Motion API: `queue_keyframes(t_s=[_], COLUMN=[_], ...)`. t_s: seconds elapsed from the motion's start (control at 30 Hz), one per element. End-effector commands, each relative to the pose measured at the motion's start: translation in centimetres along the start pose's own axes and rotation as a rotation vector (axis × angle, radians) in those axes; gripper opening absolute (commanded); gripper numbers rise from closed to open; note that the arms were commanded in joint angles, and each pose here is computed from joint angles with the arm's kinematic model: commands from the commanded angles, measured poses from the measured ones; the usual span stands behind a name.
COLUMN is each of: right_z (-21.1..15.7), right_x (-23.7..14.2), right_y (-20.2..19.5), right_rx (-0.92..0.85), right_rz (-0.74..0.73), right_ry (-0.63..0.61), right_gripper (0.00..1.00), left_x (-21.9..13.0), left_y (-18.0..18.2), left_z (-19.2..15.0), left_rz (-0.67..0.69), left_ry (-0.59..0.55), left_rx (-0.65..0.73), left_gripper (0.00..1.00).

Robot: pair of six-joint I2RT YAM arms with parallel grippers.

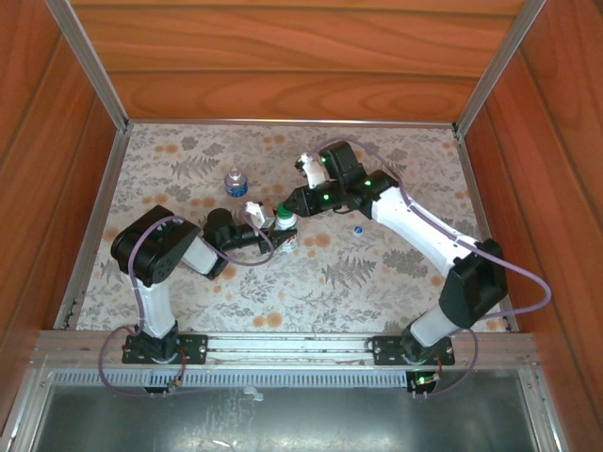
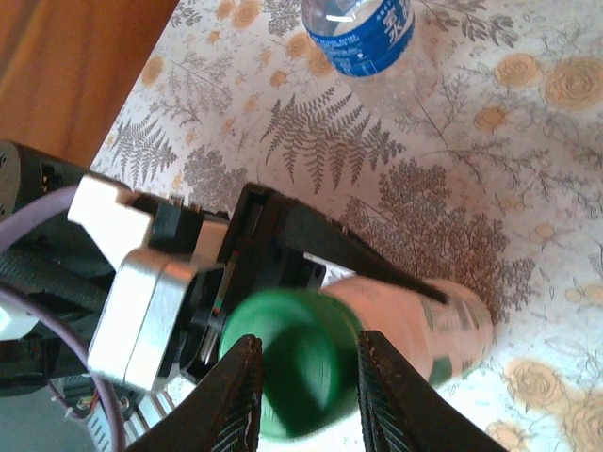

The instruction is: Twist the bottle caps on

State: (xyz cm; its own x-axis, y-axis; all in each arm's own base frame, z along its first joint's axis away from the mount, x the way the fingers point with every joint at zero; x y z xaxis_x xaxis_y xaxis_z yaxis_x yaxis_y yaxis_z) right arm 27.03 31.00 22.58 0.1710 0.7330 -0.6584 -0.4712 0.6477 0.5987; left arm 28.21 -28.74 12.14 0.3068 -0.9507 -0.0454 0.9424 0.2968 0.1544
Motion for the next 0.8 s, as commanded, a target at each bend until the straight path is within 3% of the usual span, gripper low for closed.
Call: queue_keyframes(t_s=[0.0, 0.17, 0.33, 0.4, 0.5, 0.77], right_z=[-3.1, -2.2, -0.7, -0.1, 0.8, 2.4], right_x=[-0.6, -1.9, -1.9, -1.6, -0.8, 0.4], right_y=[1.9, 1.8, 0.0, -0.2, -0.1, 1.1], right_rx=[0.03, -0.02, -0.054, -0.063, -0.076, -0.101], right_rz=[0.073, 0.024, -0.07, -0.077, -0.064, 0.004], right_ry=[0.083, -0.013, -0.092, -0.102, -0.109, -0.103], right_gripper=[0.32, 0.36, 0.64, 0.71, 0.71, 0.56], left_x=[-0.2, -0.2, -0.3, -0.2, -0.2, -0.3], left_y=[0.3, 0.3, 0.2, 0.3, 0.2, 0.3], left_z=[-1.4, -1.2, -1.2, -1.1, -1.1, -1.2], left_rz=[0.021, 0.02, 0.019, 0.02, 0.019, 0.022], left_ry=[0.039, 0.037, 0.036, 0.035, 0.035, 0.036], left_rx=[-0.044, -0.045, -0.043, -0.042, -0.042, -0.046], left_gripper=[0.54, 0.54, 0.54, 0.54, 0.54, 0.54])
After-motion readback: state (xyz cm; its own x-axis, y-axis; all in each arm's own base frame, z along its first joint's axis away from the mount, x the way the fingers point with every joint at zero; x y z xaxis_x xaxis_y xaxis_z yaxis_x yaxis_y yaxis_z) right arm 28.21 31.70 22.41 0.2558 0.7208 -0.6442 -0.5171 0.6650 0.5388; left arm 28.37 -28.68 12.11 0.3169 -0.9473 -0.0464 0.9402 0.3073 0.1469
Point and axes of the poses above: each hand's point on the last joint's axis, 136 mm out from that joint toward the fingers, its own x axis out along the fingers, its own y axis along the line the jaws close on, z = x × y, the point moved 2 cm from there along -x, back along the fingers, and after that the axes turned 11 degrees about x, right-handed, at the moved point
